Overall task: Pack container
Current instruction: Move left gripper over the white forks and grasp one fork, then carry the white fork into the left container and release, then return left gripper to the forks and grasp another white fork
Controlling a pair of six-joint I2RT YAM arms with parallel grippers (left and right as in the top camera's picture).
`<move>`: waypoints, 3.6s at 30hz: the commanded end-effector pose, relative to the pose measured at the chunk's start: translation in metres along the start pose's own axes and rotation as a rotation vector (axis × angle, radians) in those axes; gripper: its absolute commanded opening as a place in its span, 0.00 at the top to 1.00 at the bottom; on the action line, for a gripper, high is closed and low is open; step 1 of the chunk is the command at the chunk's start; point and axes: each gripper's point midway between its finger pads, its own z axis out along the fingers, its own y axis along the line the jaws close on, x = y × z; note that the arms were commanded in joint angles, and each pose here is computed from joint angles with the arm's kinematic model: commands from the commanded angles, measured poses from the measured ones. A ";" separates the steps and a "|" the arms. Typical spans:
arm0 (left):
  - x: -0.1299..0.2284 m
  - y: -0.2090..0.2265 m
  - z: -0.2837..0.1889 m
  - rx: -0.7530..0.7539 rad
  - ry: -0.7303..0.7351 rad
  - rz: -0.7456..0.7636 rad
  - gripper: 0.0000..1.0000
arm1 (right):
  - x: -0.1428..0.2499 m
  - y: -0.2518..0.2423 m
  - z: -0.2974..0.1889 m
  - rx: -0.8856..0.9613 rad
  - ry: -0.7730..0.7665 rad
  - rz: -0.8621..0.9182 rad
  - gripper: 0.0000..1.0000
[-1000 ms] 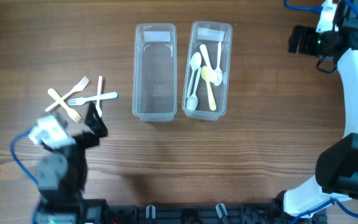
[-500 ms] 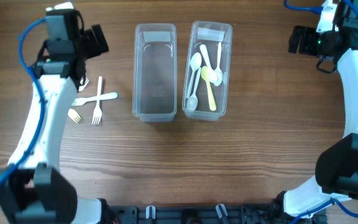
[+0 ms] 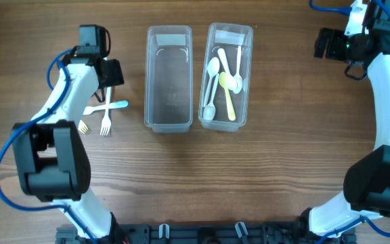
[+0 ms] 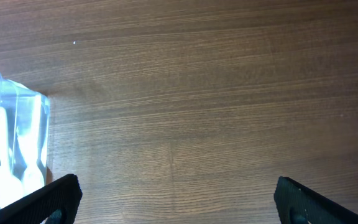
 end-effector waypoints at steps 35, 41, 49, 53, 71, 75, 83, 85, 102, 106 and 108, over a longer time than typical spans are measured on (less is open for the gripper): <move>0.048 -0.003 0.058 0.119 0.190 0.110 0.43 | -0.009 0.000 -0.012 0.010 -0.038 -0.023 0.00; 0.053 0.003 0.057 0.090 0.213 0.142 0.87 | -0.009 0.000 -0.012 0.010 -0.038 -0.023 0.00; 0.027 0.012 0.053 0.027 0.141 0.140 0.94 | -0.010 0.000 -0.012 0.010 -0.038 -0.023 0.00; -0.025 0.013 0.027 0.013 0.023 0.147 0.96 | -0.009 0.000 -0.012 0.010 -0.038 -0.023 0.00; -0.042 -0.185 -0.104 0.432 -0.014 0.142 0.96 | -0.009 0.000 -0.012 0.010 -0.038 -0.023 0.00; -0.031 -0.191 -0.105 0.431 0.012 0.160 0.46 | -0.010 0.000 -0.012 0.010 -0.038 -0.023 0.00; -0.056 -0.144 -0.092 0.288 -0.046 0.096 0.33 | -0.010 0.000 -0.012 0.010 -0.038 -0.023 0.00; -0.067 -0.123 -0.092 0.268 -0.067 0.106 0.26 | -0.009 0.000 -0.012 0.010 -0.038 -0.023 0.00; -0.057 0.075 -0.069 0.047 0.086 0.055 0.14 | -0.009 0.000 -0.012 0.010 -0.038 -0.023 0.00; -0.050 0.086 -0.068 0.048 0.113 0.195 0.14 | -0.010 0.000 -0.012 0.010 -0.038 -0.023 0.00; -0.049 0.088 -0.065 0.053 0.121 0.263 0.14 | -0.010 0.000 -0.012 0.010 -0.038 -0.023 0.00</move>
